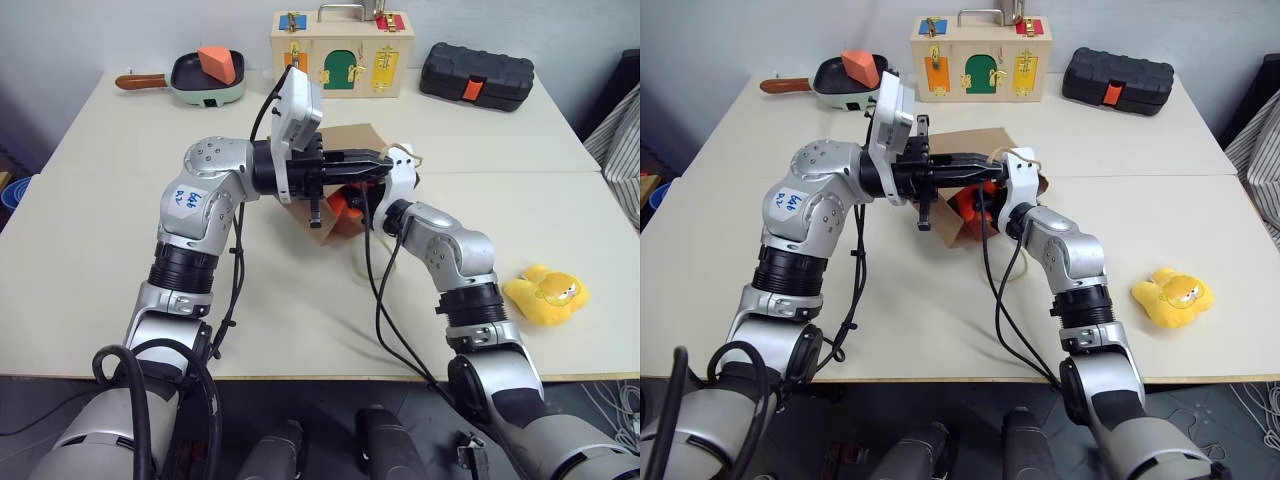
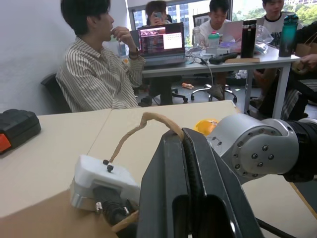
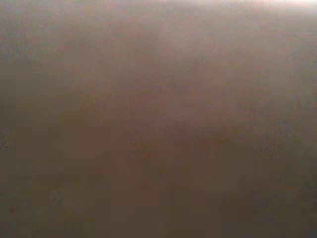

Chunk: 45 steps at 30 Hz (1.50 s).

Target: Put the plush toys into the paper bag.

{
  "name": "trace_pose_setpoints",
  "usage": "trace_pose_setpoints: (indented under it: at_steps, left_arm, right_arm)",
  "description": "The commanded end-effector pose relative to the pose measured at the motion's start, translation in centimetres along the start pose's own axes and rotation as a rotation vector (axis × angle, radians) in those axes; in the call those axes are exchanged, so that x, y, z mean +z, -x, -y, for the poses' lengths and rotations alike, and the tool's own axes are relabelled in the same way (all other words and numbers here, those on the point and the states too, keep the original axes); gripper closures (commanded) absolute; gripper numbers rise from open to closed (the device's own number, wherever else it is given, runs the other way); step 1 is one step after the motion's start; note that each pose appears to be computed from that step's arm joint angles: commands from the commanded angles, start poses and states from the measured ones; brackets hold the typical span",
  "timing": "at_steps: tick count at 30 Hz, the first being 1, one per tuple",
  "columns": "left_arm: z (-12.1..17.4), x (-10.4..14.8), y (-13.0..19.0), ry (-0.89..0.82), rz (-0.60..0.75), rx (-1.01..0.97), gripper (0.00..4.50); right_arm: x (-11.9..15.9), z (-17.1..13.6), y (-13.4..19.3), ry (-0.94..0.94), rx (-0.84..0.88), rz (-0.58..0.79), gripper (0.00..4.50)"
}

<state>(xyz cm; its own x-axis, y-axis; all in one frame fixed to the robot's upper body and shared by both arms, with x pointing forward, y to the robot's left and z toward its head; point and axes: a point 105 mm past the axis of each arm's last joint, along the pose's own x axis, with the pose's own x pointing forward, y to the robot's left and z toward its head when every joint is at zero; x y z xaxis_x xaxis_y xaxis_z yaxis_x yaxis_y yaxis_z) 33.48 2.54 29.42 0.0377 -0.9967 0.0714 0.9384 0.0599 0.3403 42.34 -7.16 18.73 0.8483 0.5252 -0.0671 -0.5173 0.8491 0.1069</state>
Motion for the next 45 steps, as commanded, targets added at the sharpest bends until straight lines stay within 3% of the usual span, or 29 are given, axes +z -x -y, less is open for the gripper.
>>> trace_pose_setpoints:
  at_steps: [1,5,10,19,25,30,35,40,45]
  left_arm:
    - [-0.3,1.9,0.4,-0.077,0.039,0.03,4.5]
    - [-2.1,2.3,0.9,-0.07,0.06,0.122,4.5]
    - [-2.9,3.4,1.0,0.007,0.134,0.145,4.5]
    - [-0.2,3.4,0.2,0.058,0.131,0.0,4.5]
    - [-0.1,3.9,0.1,0.061,0.15,0.006,4.5]
    - [0.1,3.9,0.1,0.064,0.152,0.009,4.5]
    - [0.3,3.0,0.2,0.047,0.114,0.011,4.5]
    - [-0.2,2.5,0.8,0.044,0.098,0.044,4.5]
    - [-1.1,1.9,2.0,0.041,0.08,0.1,4.5]
  right_arm:
    - [-0.9,-0.2,0.8,0.137,0.01,0.005,4.4]
    - [-2.6,-0.6,1.7,0.342,0.033,-0.023,4.4]
    - [-4.0,-0.6,2.6,0.386,0.046,-0.048,4.4]
    - [-3.1,-1.3,0.4,0.458,0.141,-0.118,4.4]
    - [-2.5,-1.9,-2.1,0.149,0.174,-0.142,4.4]
    - [-3.6,-1.9,-3.2,0.199,0.152,-0.195,4.4]
    - [-1.3,-4.1,-4.1,0.165,0.226,-0.108,4.4]
    - [1.1,-4.7,-2.2,0.082,0.303,-0.009,2.73]
    - [2.7,-2.8,4.1,0.099,0.301,0.043,1.04]
